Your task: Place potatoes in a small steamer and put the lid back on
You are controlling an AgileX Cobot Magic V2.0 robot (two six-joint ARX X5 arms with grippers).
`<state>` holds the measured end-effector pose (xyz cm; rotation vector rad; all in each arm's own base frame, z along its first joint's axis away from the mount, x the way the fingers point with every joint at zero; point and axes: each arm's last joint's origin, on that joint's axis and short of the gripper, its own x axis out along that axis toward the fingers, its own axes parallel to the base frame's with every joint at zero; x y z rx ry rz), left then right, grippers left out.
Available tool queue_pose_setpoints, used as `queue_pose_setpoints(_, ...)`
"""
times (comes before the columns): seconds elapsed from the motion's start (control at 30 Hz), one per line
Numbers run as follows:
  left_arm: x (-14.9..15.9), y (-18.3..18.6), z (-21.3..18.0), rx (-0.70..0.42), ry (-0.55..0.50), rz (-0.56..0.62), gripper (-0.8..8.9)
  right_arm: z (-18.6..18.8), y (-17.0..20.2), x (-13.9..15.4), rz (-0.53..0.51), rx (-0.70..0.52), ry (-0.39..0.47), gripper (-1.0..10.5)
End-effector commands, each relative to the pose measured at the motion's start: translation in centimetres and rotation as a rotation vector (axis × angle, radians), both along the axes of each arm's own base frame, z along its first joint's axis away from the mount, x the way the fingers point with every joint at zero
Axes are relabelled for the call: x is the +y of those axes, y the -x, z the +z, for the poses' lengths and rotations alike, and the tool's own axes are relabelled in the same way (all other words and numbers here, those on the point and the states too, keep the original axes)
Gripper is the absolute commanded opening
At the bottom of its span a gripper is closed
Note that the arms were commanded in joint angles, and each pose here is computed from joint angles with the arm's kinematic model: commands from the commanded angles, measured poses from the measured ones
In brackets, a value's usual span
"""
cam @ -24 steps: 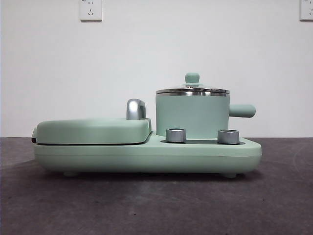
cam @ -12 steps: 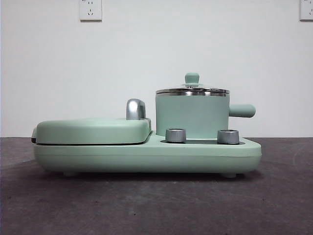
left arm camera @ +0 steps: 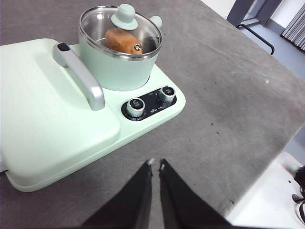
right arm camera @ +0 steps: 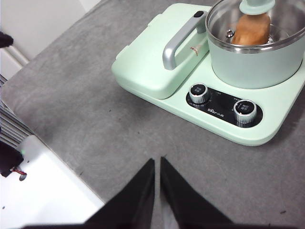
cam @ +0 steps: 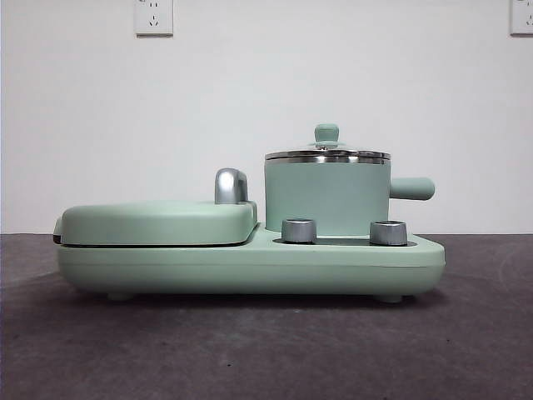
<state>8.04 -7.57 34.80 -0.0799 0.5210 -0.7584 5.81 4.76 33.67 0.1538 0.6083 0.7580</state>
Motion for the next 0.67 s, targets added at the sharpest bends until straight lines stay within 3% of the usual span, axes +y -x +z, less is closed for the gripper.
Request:
queue_pose_setpoints(0.03,0.3,-0.2,-1.0,-0.089,0.077,0.036,0.27,0.3,0.0,0.1,0.014,-0.020,-0.002,0.2)
queue_pose_setpoints(0.1,0.8,-0.5,-2.9,-0.179,0.151,0.072,0.27,0.3,0.0,0.1,0.014,-0.020,-0.002,0.2)
queue_pose_setpoints(0.23,2.8,-1.0,-8.1,-0.329,0.146,0.238,0.27,0.3,0.0,0.1,0.013,-0.020,-0.002,0.2)
queue_pose_setpoints(0.43,5.3,-1.0,-14.3,-0.380,0.016,0.456,0.27,0.3,0.0,0.1,0.014,-0.020,-0.002,0.2)
queue_pose_setpoints(0.67,6.7,-1.3,-17.9,-0.370,-0.067,0.698,0.27,0.3,0.0,0.1,0.014,-0.020,-0.002,0.2)
